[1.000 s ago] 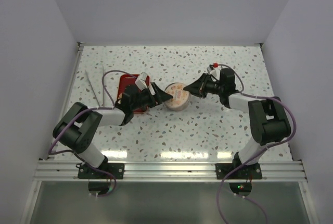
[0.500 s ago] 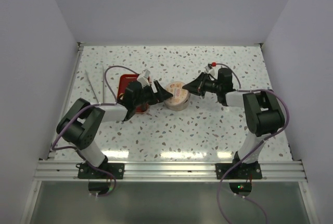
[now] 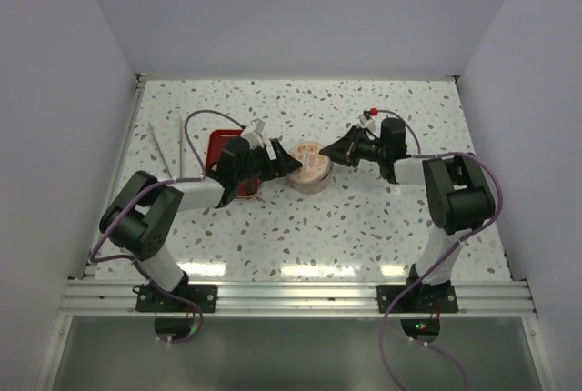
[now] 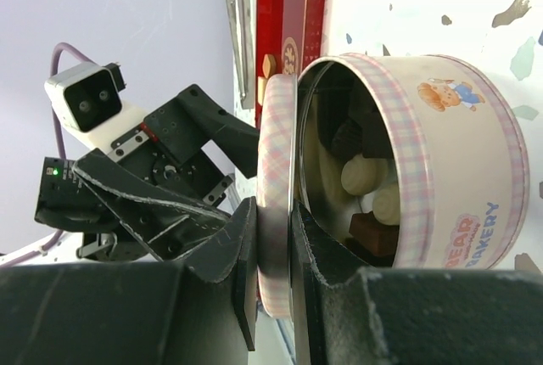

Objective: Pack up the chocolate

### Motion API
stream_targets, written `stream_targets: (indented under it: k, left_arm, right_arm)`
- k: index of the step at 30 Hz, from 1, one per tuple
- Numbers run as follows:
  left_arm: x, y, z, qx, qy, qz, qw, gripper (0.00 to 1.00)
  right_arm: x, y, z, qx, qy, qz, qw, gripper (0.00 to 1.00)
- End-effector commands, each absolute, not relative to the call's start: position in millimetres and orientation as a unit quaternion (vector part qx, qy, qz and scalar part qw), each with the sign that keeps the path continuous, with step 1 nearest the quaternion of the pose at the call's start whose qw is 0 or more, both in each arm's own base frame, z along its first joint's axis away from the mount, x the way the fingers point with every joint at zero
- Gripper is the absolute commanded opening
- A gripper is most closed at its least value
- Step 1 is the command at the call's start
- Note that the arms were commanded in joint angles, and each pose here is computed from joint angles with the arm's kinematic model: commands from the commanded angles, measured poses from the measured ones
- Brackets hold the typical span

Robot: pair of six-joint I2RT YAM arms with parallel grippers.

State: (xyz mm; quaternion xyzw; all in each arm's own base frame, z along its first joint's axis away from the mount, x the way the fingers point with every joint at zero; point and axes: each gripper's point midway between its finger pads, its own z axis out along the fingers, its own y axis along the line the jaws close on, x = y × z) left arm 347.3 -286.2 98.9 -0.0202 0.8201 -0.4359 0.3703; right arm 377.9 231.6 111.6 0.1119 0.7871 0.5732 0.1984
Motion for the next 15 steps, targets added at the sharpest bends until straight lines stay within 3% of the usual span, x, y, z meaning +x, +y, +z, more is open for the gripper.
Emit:
stream_targets:
  k: [1, 15]
  left_arm:
    - [370.5, -306.3, 173.7, 0.024, 0.746, -0.487, 0.454, 0.85]
    - [373.3, -308.0, 170.2, 0.029, 0.751, -0.478, 0.455, 0.85]
  right_arm:
    - [380.3, 223.3, 90.3, 0.111, 0.805, 0.546, 0.205, 0.08]
    - [384.7, 219.2, 90.3, 0.127, 0.793, 0.558, 0.209, 0.09]
